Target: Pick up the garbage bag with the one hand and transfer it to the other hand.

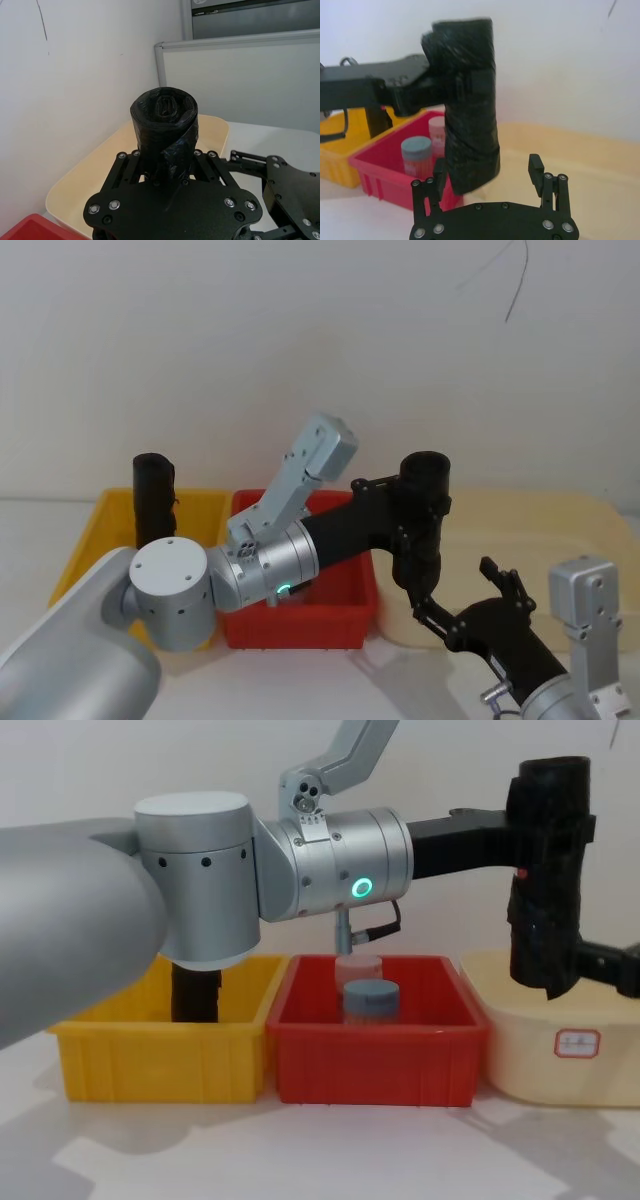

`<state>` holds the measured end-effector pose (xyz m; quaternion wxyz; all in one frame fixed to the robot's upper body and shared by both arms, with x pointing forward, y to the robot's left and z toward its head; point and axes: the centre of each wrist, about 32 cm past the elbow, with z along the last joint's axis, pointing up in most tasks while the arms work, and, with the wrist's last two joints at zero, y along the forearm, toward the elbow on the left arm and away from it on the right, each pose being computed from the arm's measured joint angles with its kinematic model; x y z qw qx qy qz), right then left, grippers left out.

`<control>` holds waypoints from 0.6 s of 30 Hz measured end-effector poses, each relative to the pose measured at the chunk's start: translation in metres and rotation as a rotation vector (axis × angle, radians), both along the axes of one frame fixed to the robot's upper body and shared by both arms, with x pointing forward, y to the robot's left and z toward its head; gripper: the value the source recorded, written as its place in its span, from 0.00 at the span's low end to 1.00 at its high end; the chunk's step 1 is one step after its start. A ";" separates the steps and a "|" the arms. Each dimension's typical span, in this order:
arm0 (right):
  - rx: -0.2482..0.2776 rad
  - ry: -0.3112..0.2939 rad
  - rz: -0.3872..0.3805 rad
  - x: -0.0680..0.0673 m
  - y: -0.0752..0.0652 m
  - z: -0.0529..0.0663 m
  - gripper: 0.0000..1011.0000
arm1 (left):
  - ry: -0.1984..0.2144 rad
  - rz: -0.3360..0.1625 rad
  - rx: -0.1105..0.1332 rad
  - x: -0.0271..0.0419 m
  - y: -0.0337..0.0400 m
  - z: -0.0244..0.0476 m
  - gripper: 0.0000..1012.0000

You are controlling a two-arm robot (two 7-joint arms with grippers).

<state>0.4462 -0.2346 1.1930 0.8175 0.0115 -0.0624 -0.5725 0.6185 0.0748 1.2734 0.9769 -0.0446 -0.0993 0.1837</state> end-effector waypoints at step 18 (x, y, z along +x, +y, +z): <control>-0.042 -0.088 0.025 0.020 0.007 0.008 0.99 | 0.000 -0.003 0.002 0.0008 -0.0006 -0.0012 0.37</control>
